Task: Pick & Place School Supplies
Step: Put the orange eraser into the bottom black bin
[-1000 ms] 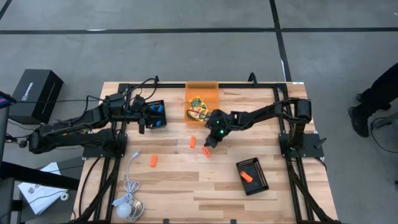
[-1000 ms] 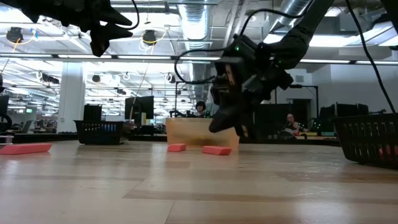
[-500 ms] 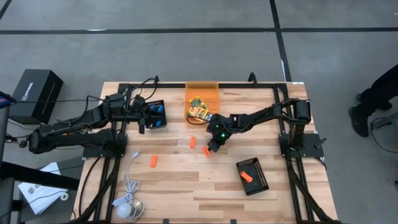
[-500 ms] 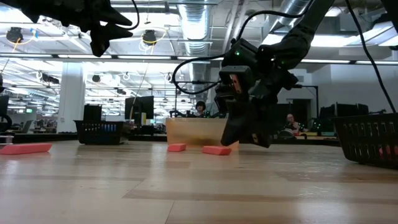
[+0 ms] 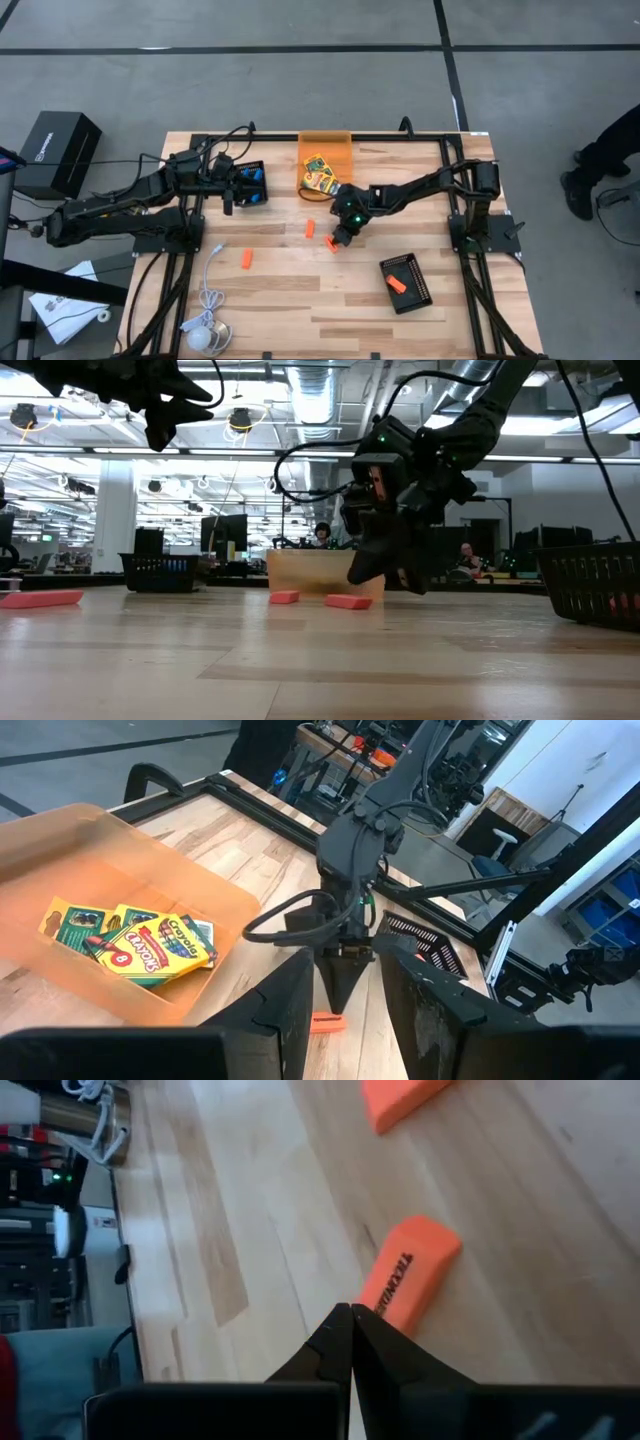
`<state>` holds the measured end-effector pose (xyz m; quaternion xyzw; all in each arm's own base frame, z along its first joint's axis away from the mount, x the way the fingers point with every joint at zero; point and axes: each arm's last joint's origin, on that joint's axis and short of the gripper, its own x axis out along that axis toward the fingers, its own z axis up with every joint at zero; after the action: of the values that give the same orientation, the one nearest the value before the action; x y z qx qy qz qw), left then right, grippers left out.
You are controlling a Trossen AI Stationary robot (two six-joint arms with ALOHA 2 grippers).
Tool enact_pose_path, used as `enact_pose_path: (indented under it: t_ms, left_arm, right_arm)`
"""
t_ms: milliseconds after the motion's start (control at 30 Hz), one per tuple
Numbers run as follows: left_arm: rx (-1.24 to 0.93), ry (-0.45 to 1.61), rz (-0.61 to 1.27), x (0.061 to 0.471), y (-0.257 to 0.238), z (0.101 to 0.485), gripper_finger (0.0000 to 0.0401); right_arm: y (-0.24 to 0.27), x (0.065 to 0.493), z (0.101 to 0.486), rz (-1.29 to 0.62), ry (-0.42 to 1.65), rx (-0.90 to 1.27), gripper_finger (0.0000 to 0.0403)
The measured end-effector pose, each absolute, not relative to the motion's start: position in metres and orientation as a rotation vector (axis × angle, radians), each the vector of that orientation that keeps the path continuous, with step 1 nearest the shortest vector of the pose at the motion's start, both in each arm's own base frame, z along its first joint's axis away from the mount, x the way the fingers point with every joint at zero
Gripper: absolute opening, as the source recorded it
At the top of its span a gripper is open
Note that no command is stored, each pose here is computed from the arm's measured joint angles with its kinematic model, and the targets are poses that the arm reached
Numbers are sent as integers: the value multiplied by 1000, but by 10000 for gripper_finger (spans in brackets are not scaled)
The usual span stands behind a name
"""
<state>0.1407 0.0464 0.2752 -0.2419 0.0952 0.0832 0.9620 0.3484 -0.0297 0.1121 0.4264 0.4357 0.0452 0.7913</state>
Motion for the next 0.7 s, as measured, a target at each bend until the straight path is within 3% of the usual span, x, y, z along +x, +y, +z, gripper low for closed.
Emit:
enact_pose_path:
  t_ms: [267,700]
  left_arm:
    - [-490,193,169,141,46,275,117]
    - [-491,194,169,141,46,275,117]
  right_arm:
    - [-23,359,95,117,946,971,0]
    - [-39,352,98,41,1000,975,0]
